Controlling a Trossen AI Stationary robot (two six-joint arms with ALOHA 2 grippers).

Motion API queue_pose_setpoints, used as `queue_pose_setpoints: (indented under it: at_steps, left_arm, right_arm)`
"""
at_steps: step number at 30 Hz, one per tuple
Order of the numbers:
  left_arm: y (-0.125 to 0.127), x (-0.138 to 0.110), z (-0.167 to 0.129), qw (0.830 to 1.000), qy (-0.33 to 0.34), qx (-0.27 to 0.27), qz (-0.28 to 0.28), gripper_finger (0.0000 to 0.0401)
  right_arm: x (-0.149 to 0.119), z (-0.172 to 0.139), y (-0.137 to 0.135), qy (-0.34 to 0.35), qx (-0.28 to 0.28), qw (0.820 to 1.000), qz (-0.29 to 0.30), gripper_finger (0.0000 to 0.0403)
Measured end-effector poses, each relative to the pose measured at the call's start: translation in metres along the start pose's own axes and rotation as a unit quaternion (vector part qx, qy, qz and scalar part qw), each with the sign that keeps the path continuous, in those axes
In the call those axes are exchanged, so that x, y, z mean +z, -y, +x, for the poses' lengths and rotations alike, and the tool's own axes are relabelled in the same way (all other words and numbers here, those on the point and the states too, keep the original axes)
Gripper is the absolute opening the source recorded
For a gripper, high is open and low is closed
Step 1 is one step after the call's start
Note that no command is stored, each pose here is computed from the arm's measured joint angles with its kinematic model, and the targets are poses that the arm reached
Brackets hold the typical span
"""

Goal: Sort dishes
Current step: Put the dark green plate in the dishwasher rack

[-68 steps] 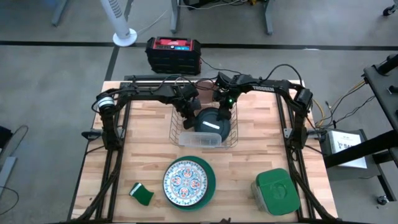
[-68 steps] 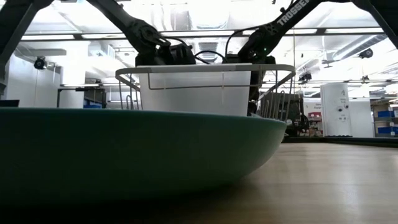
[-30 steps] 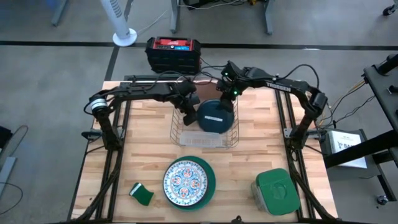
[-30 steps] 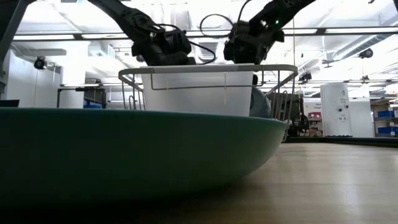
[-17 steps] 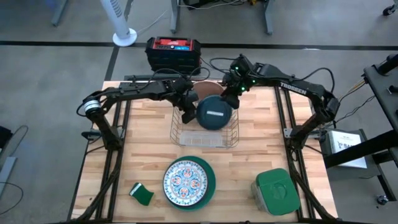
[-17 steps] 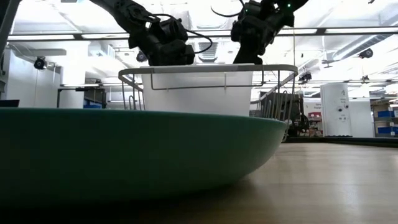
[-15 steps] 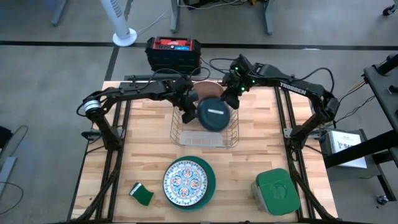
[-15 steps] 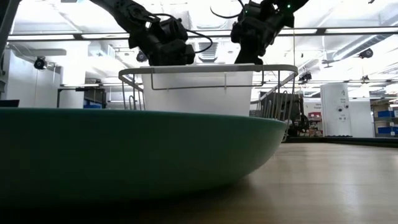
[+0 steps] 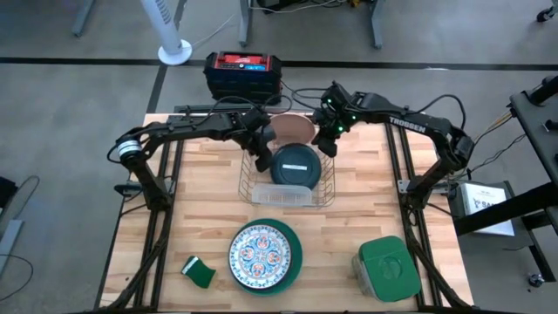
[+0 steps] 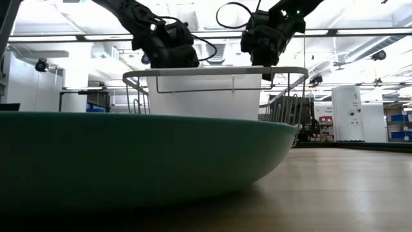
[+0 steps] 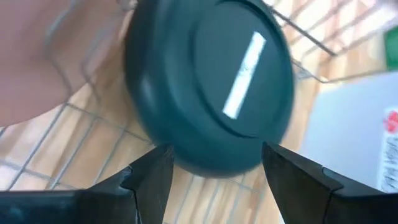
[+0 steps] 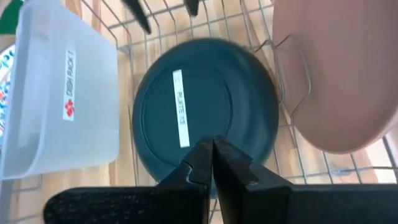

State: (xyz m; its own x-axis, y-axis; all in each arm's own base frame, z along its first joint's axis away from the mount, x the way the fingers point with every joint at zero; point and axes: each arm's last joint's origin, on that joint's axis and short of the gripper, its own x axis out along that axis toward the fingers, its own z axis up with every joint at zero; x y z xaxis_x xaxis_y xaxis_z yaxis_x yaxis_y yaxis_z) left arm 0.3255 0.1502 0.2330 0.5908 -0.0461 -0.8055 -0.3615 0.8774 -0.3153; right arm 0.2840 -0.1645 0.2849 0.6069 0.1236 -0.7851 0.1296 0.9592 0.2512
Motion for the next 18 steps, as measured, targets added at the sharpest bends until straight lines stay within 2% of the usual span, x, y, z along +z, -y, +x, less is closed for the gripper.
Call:
queue_pose_setpoints:
  at_steps: [4,12,18]
  left_arm:
    - [-0.008,0.002,0.006,0.999,0.007,0.038,-0.032,0.0242]
    - [-0.016,0.004,0.017,0.996,0.019,0.063,-0.065,0.027]
    - [-0.02,0.003,0.016,0.987,0.028,0.131,-0.089,0.0274]
  right_arm:
    - [-0.005,0.005,0.001,-0.008,0.002,1.0,-0.003,0.0007]
    - [-0.016,0.013,0.003,-0.028,0.007,1.0,-0.004,0.0008]
    - [-0.017,0.014,0.003,-0.026,0.007,1.0,-0.013,0.0008]
